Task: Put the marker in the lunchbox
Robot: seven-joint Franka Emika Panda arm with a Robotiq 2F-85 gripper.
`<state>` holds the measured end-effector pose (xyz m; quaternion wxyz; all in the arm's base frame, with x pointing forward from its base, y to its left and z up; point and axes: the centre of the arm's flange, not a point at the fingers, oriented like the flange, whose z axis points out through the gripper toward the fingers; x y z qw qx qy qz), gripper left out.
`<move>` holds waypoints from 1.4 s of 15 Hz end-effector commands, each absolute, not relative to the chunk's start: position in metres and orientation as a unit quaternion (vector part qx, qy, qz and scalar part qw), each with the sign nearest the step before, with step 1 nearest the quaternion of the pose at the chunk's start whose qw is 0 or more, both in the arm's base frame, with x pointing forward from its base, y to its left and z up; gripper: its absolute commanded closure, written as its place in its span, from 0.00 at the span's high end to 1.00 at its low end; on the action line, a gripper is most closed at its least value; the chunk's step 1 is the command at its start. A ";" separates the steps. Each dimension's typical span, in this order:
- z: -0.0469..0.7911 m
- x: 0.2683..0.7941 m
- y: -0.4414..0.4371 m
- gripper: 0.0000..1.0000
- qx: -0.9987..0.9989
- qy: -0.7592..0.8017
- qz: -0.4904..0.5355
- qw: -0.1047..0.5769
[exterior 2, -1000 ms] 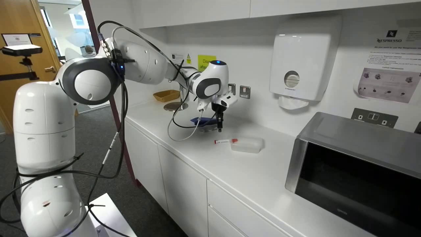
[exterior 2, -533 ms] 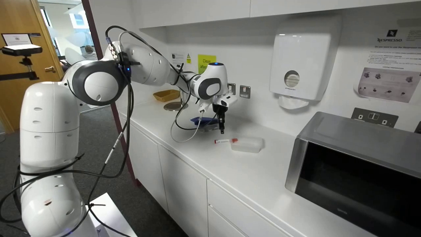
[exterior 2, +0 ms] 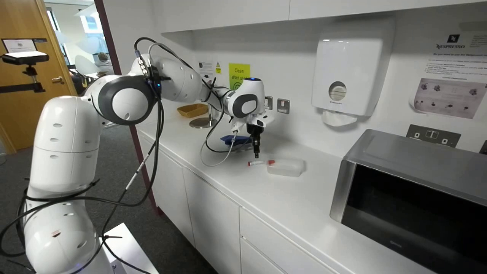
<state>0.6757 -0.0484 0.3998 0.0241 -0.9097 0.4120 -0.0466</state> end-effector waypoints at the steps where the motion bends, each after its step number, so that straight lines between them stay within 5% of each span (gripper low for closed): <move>1: 0.404 0.692 -0.046 1.00 -0.914 0.403 -0.034 0.025; 21: 0.361 0.723 -0.026 1.00 -0.933 0.359 -0.018 0.024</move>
